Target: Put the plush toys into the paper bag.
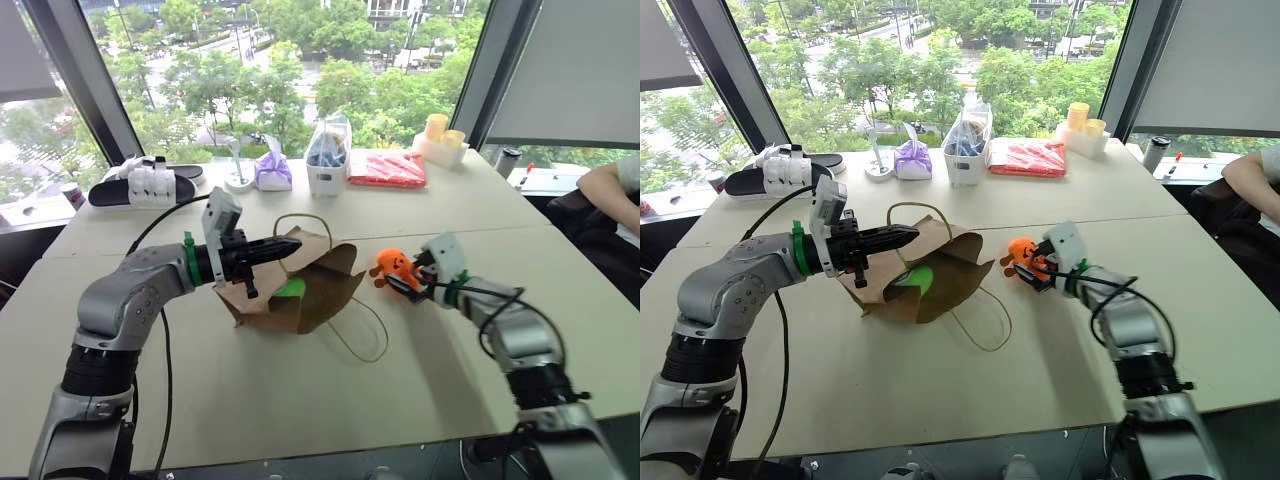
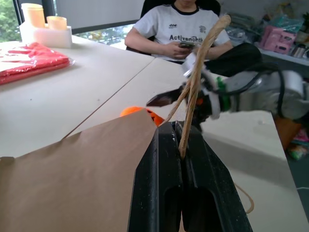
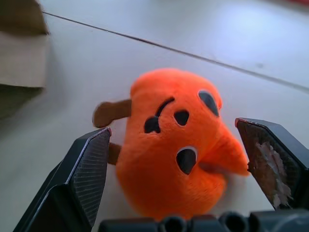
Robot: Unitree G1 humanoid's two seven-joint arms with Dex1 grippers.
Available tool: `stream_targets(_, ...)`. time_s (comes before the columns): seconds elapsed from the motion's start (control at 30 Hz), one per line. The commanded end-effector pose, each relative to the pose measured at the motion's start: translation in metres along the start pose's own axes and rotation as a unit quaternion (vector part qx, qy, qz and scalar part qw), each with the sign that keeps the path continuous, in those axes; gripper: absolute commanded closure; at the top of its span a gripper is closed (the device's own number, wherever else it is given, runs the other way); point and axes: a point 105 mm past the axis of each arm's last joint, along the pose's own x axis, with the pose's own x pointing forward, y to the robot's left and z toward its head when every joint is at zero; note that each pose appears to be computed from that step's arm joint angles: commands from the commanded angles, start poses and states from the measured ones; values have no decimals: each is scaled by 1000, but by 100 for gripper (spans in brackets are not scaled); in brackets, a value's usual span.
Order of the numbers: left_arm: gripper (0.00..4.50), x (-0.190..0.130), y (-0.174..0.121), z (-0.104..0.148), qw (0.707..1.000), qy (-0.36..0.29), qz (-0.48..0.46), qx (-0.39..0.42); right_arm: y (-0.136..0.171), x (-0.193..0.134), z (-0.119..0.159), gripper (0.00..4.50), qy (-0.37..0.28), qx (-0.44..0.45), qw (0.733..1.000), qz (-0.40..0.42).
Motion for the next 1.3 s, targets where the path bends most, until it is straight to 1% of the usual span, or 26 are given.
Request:
stream_targets(0.03,450,-4,-2,14,999,-17,6,26,-6,9,19,5,-28,-9,999,-25)
stream_targets(0.07,450,-4,-1,14,999,-17,7,27,-6,12,17,5,-23,-18,999,-28)
stream_targets(0.13,450,-3,-1,14,999,-18,8,27,-7,15,16,55,-18,-33,999,-37)
stream_targets(0.17,450,-3,-1,14,999,-18,8,27,-7,15,16,89,-19,-33,999,-39)
stream_targets(0.2,450,-3,-1,14,999,-19,8,26,-7,15,19,131,-26,-33,998,-40)
stream_targets(0.33,450,-1,-1,13,999,-21,6,24,-11,8,32,334,-45,-30,998,-43)
stream_targets(0.4,450,1,-1,13,999,-23,5,22,-11,0,37,416,-52,-37,997,-39)
stream_targets(0.5,450,3,1,15,999,-28,3,18,4,-23,55,416,-83,-62,995,-1)
stream_targets(0.6,450,7,4,17,999,-36,1,13,27,-61,76,416,-118,-75,988,57)
stream_targets(0.63,450,8,4,17,999,-37,-1,11,36,-76,79,416,-122,-83,986,80)
stream_targets(0.73,450,11,4,18,999,-38,-8,8,57,-104,82,416,-120,-95,980,128)
stream_targets(0.77,450,11,4,18,999,-38,-10,8,62,-109,82,416,-118,-96,979,137)
stream_targets(0.83,450,13,3,18,999,-37,-17,6,83,-115,86,416,-127,-77,974,170)
stream_targets(0.9,450,14,2,17,999,-37,-21,4,106,-107,86,416,-131,-55,970,195)
stream_targets(0.97,450,13,0,18,999,-37,-25,1,119,-90,83,416,-129,-41,971,198)
stream_targets(1.2,450,12,-4,21,999,-39,-26,0,134,-34,72,416,-122,-35,975,180)
stream_targets(1.3,450,10,-6,21,999,-40,-20,0,132,-13,76,416,-132,-30,977,163)
